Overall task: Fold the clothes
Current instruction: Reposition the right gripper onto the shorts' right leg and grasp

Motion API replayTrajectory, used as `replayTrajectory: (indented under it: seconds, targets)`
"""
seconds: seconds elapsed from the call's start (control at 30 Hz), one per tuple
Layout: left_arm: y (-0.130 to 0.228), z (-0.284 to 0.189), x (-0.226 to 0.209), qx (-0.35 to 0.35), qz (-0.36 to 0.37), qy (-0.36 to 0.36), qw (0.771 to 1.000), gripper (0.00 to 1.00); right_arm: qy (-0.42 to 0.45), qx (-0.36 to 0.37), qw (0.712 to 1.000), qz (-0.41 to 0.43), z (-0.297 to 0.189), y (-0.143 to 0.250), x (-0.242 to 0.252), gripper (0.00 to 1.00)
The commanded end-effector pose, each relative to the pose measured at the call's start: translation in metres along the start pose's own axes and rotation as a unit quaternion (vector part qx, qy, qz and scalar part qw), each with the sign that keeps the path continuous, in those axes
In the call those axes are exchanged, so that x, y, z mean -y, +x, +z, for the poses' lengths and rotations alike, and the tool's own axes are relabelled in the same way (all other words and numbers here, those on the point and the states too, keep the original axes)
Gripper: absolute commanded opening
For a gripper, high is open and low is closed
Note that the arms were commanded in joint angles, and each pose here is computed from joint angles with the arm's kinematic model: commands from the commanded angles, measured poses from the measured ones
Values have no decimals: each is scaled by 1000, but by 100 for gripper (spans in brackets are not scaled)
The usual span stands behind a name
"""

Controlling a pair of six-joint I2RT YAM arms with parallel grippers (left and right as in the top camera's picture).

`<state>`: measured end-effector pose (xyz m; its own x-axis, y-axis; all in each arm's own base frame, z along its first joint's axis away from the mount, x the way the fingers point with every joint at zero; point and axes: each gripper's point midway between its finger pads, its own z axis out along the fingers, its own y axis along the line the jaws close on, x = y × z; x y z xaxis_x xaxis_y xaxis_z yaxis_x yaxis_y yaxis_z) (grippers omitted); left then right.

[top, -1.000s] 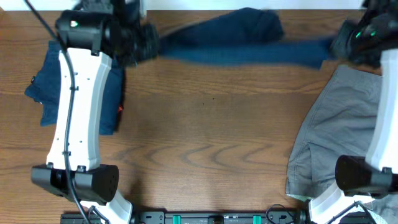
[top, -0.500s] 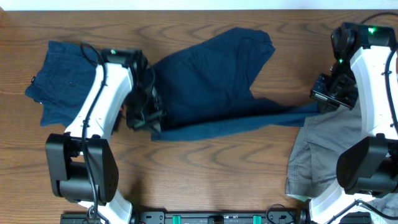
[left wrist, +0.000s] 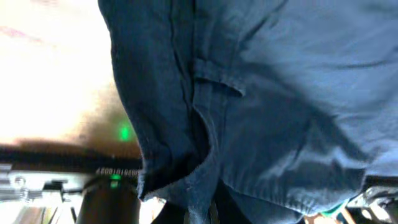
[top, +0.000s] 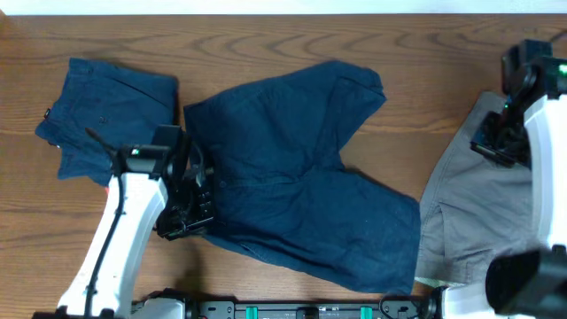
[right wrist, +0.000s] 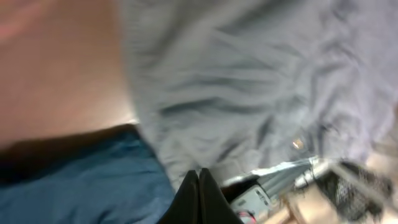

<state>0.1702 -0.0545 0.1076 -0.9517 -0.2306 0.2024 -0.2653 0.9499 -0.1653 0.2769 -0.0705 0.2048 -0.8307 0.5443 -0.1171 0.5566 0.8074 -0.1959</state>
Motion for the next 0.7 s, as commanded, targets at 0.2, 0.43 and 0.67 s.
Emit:
replayTrajectory:
  seconds: [0.2,0.43,0.67]
  targets:
    - [-10,-1,2,25,-7,5,1000,6,-69,-71,988,-121,-2,71,-71,36]
    - [-13,-1,3,31,-6,7,999,6,-86,-140,978,-126,37,142,-103,55]
    - [-14,-1,3,34,-5,8,999,6,-22,-204,974,-95,65,219,-101,75]
